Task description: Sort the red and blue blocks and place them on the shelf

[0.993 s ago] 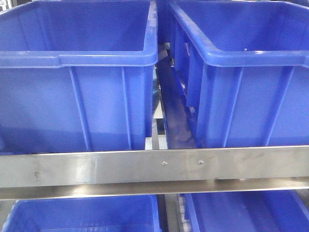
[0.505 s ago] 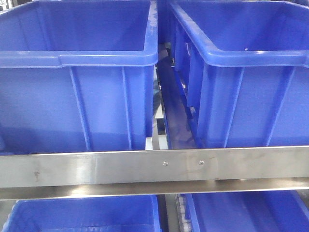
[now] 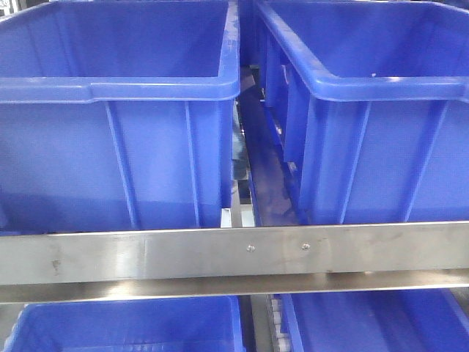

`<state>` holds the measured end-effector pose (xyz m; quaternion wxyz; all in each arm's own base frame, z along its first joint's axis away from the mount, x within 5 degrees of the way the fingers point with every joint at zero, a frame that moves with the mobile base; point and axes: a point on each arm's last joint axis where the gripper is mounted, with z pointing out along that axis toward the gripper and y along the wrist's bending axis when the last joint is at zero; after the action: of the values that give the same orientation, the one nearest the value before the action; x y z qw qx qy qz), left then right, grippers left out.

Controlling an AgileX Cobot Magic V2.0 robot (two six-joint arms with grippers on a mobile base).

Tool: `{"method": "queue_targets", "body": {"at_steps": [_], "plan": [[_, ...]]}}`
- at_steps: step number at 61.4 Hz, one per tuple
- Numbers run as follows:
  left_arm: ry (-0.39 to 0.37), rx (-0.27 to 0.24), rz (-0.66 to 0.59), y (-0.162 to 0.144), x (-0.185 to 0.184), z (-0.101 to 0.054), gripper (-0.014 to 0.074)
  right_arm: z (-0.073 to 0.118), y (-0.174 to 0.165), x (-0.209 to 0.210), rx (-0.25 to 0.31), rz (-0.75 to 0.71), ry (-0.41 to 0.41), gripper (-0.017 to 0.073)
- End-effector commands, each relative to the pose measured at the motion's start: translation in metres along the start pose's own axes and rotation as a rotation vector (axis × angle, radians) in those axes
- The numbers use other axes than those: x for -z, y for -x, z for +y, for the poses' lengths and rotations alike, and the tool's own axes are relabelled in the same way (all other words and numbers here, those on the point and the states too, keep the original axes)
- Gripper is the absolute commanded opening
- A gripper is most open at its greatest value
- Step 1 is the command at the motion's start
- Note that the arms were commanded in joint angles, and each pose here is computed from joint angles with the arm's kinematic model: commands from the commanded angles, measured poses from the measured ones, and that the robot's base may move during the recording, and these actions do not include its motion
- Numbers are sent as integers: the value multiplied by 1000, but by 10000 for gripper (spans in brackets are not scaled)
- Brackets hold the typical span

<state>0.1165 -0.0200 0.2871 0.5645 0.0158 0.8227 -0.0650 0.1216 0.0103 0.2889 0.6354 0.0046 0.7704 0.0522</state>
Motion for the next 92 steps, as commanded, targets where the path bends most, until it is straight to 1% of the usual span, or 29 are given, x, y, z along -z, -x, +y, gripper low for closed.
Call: {"method": "queue_targets", "body": {"at_steps": [1,26,36,42,55,63,75,83,92], "plan": [[-31,-6,-90,15,3,-3,135,4,16,2,16,-97,32,54],[-31,-6,-90,15,3,-3,135,4,16,2,19,-94,31,54],[-31,-6,-90,15,3,-3,135,1,14,20,22,-125,13,54],[-31,-6,-90,15,3,-3,135,-1,3,31,21,-153,11,54],[-31,-6,-90,15,3,-3,135,-6,-45,46,18,-169,4,54],[-31,-6,-90,15,3,-3,135,-8,-69,50,-6,-190,10,54],[-31,-6,-90,15,3,-3,135,-10,-85,54,-12,-234,15,54],[-31,-6,-90,15,3,-3,135,-10,-94,51,-22,-235,22,54],[-31,-6,-90,15,3,-3,135,-10,-94,51,-35,-228,21,54]]}}
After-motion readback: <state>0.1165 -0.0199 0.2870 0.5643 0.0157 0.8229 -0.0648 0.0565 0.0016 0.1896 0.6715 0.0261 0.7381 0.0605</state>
